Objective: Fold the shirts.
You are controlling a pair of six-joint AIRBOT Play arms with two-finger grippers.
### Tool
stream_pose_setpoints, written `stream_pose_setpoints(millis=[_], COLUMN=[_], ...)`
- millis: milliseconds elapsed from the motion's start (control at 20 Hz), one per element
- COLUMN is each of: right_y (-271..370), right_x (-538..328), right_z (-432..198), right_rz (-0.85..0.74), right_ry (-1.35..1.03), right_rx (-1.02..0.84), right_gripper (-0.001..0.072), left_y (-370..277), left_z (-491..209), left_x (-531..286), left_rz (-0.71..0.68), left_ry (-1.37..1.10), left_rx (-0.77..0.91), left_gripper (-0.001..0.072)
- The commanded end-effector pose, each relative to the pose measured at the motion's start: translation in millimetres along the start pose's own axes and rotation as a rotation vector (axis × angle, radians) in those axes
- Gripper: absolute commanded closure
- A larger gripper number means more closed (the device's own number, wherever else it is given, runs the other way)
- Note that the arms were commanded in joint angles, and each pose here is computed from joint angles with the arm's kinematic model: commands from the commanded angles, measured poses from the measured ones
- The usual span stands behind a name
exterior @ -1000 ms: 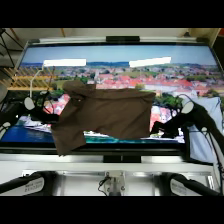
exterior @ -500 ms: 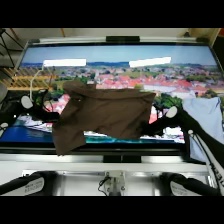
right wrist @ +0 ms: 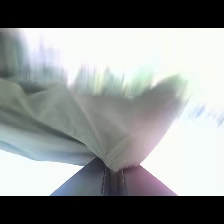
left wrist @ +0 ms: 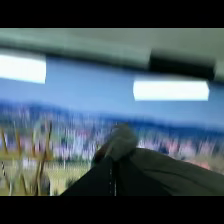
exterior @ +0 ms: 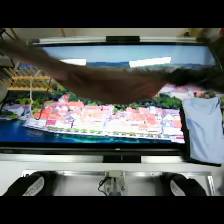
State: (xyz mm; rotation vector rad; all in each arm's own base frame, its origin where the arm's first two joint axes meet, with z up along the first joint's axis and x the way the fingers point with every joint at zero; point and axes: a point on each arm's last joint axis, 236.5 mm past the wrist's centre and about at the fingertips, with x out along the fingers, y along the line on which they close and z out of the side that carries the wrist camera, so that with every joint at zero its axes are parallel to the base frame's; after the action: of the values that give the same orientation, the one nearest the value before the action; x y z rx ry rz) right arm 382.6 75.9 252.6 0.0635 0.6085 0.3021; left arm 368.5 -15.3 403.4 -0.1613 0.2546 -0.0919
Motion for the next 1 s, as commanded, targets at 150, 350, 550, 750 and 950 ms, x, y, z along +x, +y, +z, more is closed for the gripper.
stream_pose_setpoints(millis=[150, 350, 550, 750, 950], right_y=[34.2, 7.6, -24.6, -65.3, -106.2], right_x=[-316.5, -288.4, -173.5, -21.2, 112.6], right_z=[138.8, 94.0, 31.4, -50.2, -89.8], right_rz=[-0.266, -0.33, -0.298, -0.263, -0.283], right_ry=[-0.825, -0.591, -0.114, 0.28, 0.347], right_rx=[-0.225, -0.147, -0.054, 0.079, 0.232], right_gripper=[0.0644, 0.0644, 0.0644, 0.0644, 0.0644], left_y=[-54.7, -22.7, 9.2, 55.6, 90.1], left_z=[127.2, 82.6, 33.1, -89.8, -184.4], left_x=[-276.8, -278.4, -190.3, -40.4, 82.6], left_rz=[-0.06, 0.102, 0.175, 0.223, 0.233], left_ry=[-0.646, -0.487, -0.244, 0.151, 0.326], left_rx=[-0.059, -0.066, -0.063, -0.113, -0.176], left_gripper=[0.0676, 0.0675, 0.0675, 0.0675, 0.0675])
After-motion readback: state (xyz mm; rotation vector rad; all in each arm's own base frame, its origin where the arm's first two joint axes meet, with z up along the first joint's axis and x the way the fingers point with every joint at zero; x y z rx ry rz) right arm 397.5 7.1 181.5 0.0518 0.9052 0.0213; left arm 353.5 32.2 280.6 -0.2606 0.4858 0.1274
